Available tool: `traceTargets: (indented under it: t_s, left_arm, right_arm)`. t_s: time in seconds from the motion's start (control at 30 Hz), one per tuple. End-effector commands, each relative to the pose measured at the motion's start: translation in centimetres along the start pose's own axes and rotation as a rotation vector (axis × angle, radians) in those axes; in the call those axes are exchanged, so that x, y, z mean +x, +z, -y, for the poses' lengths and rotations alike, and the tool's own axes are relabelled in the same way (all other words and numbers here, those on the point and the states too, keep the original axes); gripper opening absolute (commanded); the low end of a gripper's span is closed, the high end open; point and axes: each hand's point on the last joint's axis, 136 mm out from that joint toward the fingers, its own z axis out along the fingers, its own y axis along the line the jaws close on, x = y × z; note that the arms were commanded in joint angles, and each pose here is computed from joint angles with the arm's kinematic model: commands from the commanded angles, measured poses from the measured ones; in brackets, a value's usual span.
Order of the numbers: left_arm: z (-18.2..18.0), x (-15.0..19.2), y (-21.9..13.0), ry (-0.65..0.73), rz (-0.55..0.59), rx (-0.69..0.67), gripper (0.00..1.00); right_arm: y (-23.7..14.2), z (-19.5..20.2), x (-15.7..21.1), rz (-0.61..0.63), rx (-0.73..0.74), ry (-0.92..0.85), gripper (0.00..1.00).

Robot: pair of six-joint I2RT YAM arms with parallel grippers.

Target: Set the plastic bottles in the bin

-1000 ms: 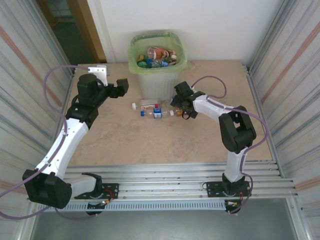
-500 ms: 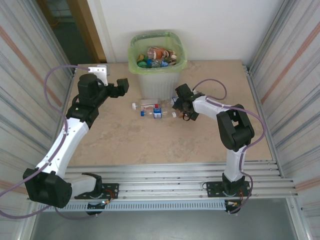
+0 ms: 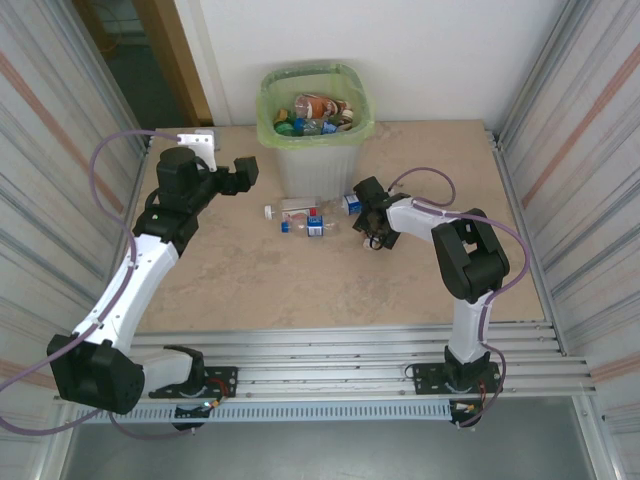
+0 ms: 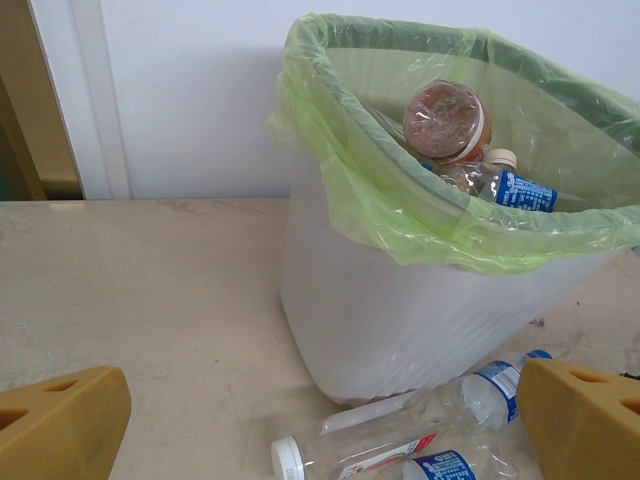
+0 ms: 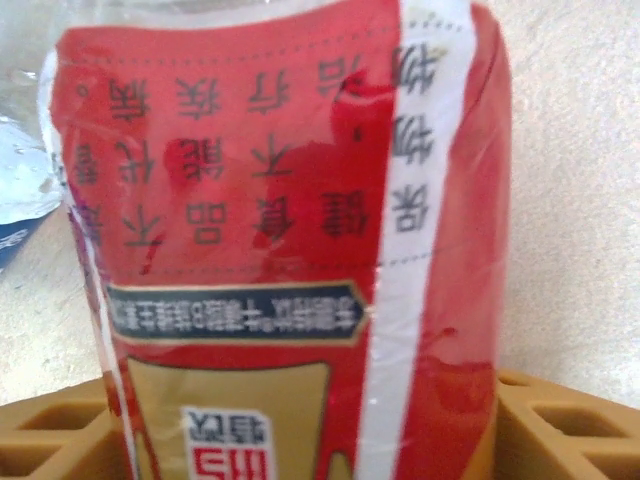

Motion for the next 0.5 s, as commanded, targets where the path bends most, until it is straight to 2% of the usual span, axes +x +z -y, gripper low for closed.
traceTargets:
  t_s: [0.0, 0.2, 0.33, 0.47]
  left_arm:
    - [-0.2, -0.1, 0.0, -0.022, 0.009, -0.002, 0.99]
    - [-0.2, -0.4, -0.3, -0.048, 0.006, -0.002, 0.99]
    - [0.4, -0.7, -0.6, -0.072, 0.005, 0.025, 0.99]
    - [1.3, -1.2, -0.9, -0.092, 0.01, 0.077, 0.99]
  right_arm:
    - [0.4, 1.3, 1.1, -0.03, 0.034, -0.004, 0.64]
    - [-1.6, 1.6, 0.9, 0.027, 0.032, -0.067, 0.52]
    - [-4.6, 0.9, 0.2, 0.13, -0.002, -0.136, 0.46]
    - [-8.7, -0.4, -0.8, 0.255, -0.068, -0.199, 0.44]
